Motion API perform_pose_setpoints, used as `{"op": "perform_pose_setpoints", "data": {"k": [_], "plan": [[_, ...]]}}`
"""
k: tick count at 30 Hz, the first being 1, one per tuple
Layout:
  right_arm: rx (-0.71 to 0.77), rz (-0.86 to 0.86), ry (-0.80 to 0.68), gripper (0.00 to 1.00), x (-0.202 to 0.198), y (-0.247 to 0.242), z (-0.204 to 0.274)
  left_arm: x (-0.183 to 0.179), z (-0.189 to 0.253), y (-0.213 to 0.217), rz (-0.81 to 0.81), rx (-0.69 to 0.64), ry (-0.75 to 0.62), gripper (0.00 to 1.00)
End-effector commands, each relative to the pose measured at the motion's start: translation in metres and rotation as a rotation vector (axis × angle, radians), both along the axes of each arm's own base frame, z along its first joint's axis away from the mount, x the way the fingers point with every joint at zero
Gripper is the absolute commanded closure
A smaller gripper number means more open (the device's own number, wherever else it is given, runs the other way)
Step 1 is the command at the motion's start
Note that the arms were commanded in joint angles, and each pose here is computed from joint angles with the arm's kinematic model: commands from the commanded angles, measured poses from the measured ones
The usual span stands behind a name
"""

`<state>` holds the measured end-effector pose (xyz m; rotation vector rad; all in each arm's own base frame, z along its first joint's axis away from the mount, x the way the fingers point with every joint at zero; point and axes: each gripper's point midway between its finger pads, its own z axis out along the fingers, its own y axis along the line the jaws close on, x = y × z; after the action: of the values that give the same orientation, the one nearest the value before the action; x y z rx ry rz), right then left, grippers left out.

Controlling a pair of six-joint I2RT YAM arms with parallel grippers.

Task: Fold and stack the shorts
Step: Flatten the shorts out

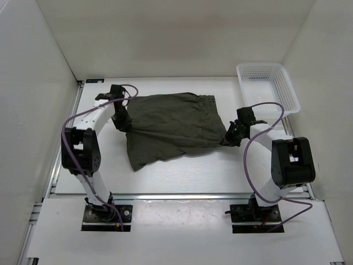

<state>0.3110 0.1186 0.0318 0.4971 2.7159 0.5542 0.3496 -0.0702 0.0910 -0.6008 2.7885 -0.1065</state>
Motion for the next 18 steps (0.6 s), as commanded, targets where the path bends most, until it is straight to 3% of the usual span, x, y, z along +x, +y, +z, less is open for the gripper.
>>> {"op": "perform_pose_setpoints", "data": {"k": [1,3,4,6,7,8,9,14,16,18], "plan": [[-0.003,0.03,-0.073,1.0,0.016,0.002,0.022,0.03,-0.003,0.027,0.033,0.031,-0.013,0.9],[0.005,0.044,-0.074,1.0,0.018,0.004,0.022,0.035,-0.021,0.032,0.038,0.027,0.046,0.85],[0.016,0.049,-0.082,1.0,0.02,0.006,0.026,0.039,-0.018,0.036,0.041,0.02,0.055,0.69],[0.007,0.066,-0.078,1.0,0.021,0.006,0.024,0.043,-0.01,0.039,0.05,0.018,0.029,0.5],[0.006,0.066,-0.076,1.0,0.021,0.006,0.026,0.043,-0.002,0.041,0.042,0.031,0.008,0.17],[0.003,0.074,-0.079,1.0,0.021,0.006,0.026,0.042,0.007,0.043,0.045,0.04,-0.008,0.01],[-0.002,0.083,-0.083,0.99,0.021,0.005,0.026,0.036,0.012,0.045,0.048,0.05,-0.012,0.01],[-0.025,0.083,-0.079,0.63,0.018,0.001,0.027,-0.019,0.046,0.049,0.055,0.055,-0.057,0.03],[-0.025,0.083,-0.075,0.53,0.011,0.0,0.028,-0.044,0.056,0.037,0.041,-0.004,-0.098,0.19],[-0.025,0.083,-0.081,0.5,0.009,-0.001,0.03,-0.08,0.031,0.016,0.049,-0.096,-0.023,0.3]]}}
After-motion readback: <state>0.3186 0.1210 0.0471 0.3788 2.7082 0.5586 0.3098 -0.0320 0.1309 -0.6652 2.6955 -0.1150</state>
